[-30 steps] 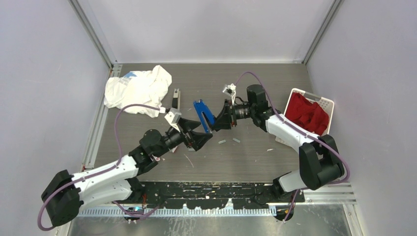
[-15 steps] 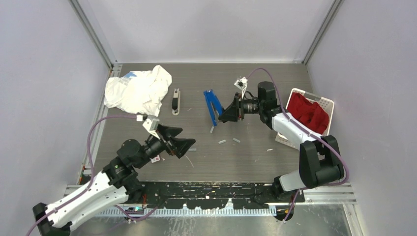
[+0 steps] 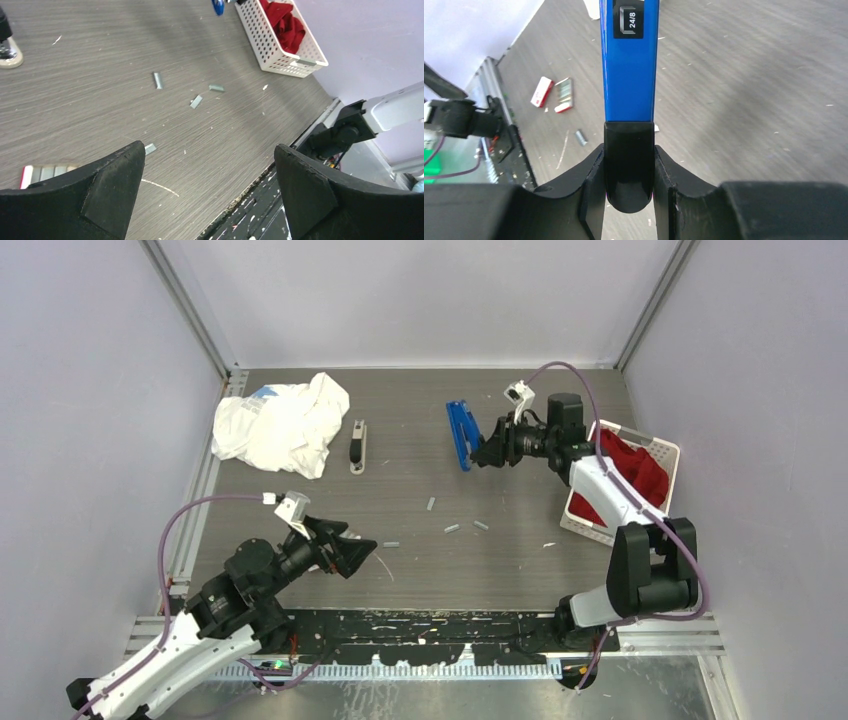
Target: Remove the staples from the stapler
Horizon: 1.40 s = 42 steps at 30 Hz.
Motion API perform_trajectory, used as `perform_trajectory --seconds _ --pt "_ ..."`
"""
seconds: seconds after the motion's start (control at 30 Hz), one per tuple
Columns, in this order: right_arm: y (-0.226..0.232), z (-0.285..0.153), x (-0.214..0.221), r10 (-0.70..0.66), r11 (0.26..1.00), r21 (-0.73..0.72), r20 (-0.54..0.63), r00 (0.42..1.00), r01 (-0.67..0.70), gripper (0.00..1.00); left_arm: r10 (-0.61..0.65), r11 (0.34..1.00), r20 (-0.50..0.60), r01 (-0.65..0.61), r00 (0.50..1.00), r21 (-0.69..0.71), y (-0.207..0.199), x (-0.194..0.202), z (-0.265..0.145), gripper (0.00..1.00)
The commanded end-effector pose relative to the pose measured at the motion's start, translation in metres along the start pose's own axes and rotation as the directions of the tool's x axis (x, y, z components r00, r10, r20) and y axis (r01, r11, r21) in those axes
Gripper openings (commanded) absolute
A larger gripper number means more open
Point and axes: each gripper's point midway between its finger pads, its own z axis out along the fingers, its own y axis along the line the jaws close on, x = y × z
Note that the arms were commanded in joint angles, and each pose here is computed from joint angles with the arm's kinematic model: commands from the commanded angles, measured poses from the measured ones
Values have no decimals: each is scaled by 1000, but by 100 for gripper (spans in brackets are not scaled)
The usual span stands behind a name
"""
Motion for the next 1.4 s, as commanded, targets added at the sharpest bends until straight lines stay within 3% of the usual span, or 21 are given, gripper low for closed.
perform_trajectory --seconds 0.0,0.5,0.87,1.17,1.37 --pt "-25 -2 -47 -181 976 124 26 983 177 1 44 997 6 -44 999 -57 10 -6 -6 99" --pt "-127 33 -71 -181 902 367 -151 972 225 1 173 978 -89 -182 981 -106 32 22 16 99" --pt "-148 94 -59 -246 810 443 -337 909 384 1 158 973 -112 -173 981 -149 51 47 24 99" --pt "-153 170 -47 -254 792 407 -458 852 455 2 179 960 -117 -199 977 -197 62 47 23 99" --pt "-152 186 -49 -263 790 399 -464 846 465 16 131 972 -103 -148 986 -185 56 44 20 99"
